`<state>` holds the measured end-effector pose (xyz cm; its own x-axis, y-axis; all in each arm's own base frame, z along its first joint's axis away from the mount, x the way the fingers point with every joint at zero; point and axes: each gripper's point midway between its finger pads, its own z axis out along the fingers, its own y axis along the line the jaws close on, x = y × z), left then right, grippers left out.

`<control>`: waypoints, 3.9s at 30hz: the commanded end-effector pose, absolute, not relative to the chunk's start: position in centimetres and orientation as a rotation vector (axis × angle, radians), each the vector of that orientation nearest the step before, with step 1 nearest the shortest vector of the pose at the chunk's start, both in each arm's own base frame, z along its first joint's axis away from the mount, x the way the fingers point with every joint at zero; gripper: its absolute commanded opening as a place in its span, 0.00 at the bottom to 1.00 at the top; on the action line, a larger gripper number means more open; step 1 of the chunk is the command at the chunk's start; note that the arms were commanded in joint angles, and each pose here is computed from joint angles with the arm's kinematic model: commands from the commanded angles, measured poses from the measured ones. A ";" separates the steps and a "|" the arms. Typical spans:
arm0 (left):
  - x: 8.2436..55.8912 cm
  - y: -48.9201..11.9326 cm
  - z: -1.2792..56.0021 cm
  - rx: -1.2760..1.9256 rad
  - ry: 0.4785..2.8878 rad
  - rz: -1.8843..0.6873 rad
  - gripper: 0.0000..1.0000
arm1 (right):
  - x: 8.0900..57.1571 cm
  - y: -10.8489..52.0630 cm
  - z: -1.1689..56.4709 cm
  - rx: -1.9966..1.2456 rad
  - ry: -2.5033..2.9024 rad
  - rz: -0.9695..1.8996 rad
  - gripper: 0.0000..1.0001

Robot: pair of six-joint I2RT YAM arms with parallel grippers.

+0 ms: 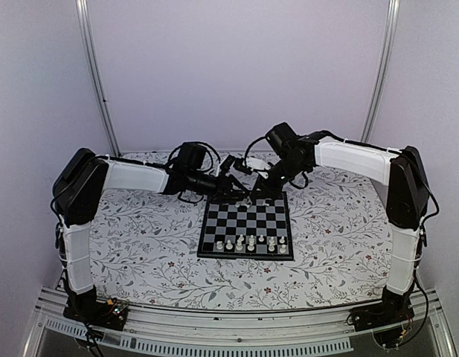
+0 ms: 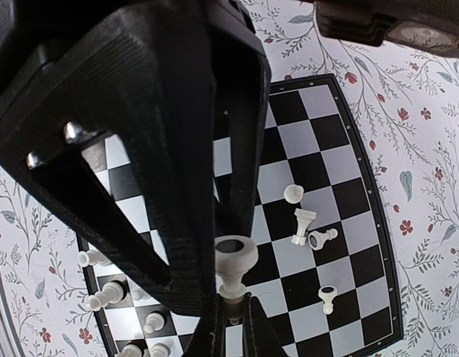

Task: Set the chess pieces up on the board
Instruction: Adjust the chess piece, then place the chess piece on the chessboard.

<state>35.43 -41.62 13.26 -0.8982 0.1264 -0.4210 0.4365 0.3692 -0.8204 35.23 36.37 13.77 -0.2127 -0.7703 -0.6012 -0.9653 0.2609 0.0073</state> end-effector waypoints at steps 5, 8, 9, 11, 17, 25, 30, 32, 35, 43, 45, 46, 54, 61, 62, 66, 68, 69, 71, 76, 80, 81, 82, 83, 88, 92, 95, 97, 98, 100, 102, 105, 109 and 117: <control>35.7 -42.2 14.2 0.524 2.302 -1.559 0.43 | 34.4 36.8 14.3 -1.585 2.042 0.600 0.07; 35.6 -42.2 14.2 0.526 2.301 -1.562 0.41 | 34.4 36.9 14.2 -1.591 2.041 0.605 0.07; 35.7 -42.2 14.2 0.525 2.302 -1.562 0.40 | 34.3 36.9 14.2 -1.592 2.040 0.605 0.07; 35.7 -42.2 14.2 0.526 2.300 -1.567 0.37 | 34.2 37.0 14.2 -1.596 2.039 0.610 0.08; 35.4 -42.3 14.6 0.541 2.286 -1.589 0.28 | 34.1 37.1 14.3 -1.600 2.033 0.613 0.08; 35.6 -42.2 17.5 0.543 2.189 -1.601 0.21 | 36.9 34.9 20.3 -1.393 1.999 0.716 0.36; 36.0 -41.7 20.9 0.511 2.054 -1.590 0.20 | 37.8 32.6 26.2 -1.176 1.938 0.948 0.45; 36.3 -41.4 22.1 0.490 2.001 -1.566 0.20 | 37.9 32.4 27.4 -1.122 1.919 1.014 0.45; 36.7 -40.7 23.3 0.437 1.931 -1.538 0.20 | 37.5 32.6 29.5 -1.051 1.877 1.113 0.47; 36.8 -40.6 26.7 0.364 1.767 -1.534 0.20 | 36.9 34.1 29.1 -0.961 1.932 1.401 0.52; 36.7 -40.9 27.0 0.370 1.754 -1.535 0.20 | 36.8 34.3 28.0 -0.946 1.962 1.442 0.53; 36.6 -41.1 27.0 0.373 1.753 -1.536 0.20 | 36.7 34.5 27.5 -0.942 1.974 1.463 0.54; 36.3 -42.2 27.5 0.392 1.732 -1.575 0.20 | 35.9 35.5 26.1 -0.944 1.998 1.557 0.51; 36.1 -43.0 27.4 0.408 1.741 -1.597 0.20 | 35.6 35.9 26.2 -0.954 1.979 1.638 0.42; 36.0 -43.0 27.4 0.408 1.743 -1.597 0.20 | 35.6 35.9 26.2 -0.956 1.976 1.644 0.40; 35.9 -43.3 27.2 0.413 1.747 -1.605 0.20 | 35.5 36.0 26.4 -0.962 1.966 1.660 0.35; 35.8 -43.6 27.0 0.417 1.749 -1.610 0.20 | 35.4 36.0 26.5 -0.966 1.960 1.666 0.33; 35.8 -43.6 27.1 0.420 1.748 -1.613 0.20 | 35.3 36.0 26.5 -0.967 1.958 1.670 0.32; 35.7 -43.8 27.0 0.424 1.750 -1.617 0.20 | 35.3 36.0 26.6 -0.970 1.952 1.672 0.29; 35.6 -44.0 26.9 0.427 1.753 -1.623 0.20 | 35.2 36.0 26.3 -0.968 1.954 1.673 0.13; 35.7 -43.8 26.9 0.419 1.753 -1.614 0.25 | 35.1 35.9 25.9 -0.963 1.961 1.663 0.04; 35.7 -43.7 26.9 0.417 1.753 -1.609 0.27 | 35.1 35.8 25.9 -0.962 1.962 1.661 0.04; 35.7 -43.6 27.0 0.417 1.749 -1.605 0.30 | 35.1 35.8 25.8 -0.962 1.963 1.655 0.03; 35.8 -43.4 27.0 0.413 1.749 -1.602 0.33 | 35.0 35.7 25.8 -0.962 1.963 1.648 0.02; 36.0 -41.8 28.5 0.439 1.730 -1.579 0.38 | 35.4 35.3 25.6 -0.957 1.974 1.551 0.00; 37.1 -40.4 29.2 0.499 1.829 -1.395 0.40 | 36.1 34.4 25.0 -0.994 2.007 1.347 0.00; 39.4 -38.1 28.3 0.490 1.976 -1.074 0.42 | 35.7 33.8 24.6 -1.098 1.998 1.160 0.00; 41.1 -35.6 28.0 0.451 2.028 -0.892 0.43 | 35.1 33.5 24.2 -1.166 1.999 1.052 0.00; 42.0 -34.0 28.1 0.392 2.042 -0.861 0.43 | 34.7 33.4 24.2 -1.196 1.997 0.994 0.00; 42.7 -31.4 27.8 0.309 2.019 -0.879 0.44 | 33.7 33.4 23.8 -1.299 1.982 0.870 0.00; 43.1 -28.9 27.7 0.240 1.989 -0.888 0.45 | 32.4 33.5 22.9 -1.411 1.978 0.745 0.00; 44.0 -26.2 27.6 0.188 1.964 -0.875 0.45 | 30.5 33.5 20.6 -1.583 1.992 0.554 0.00; 44.6 -24.5 26.9 0.147 1.983 -0.870 0.45 | 28.5 33.4 17.8 -1.759 1.989 0.339 0.00; 44.6 -24.0 27.3 0.127 1.974 -0.935 0.45 | 25.3 33.1 13.9 -1.997 1.972 0.151 0.00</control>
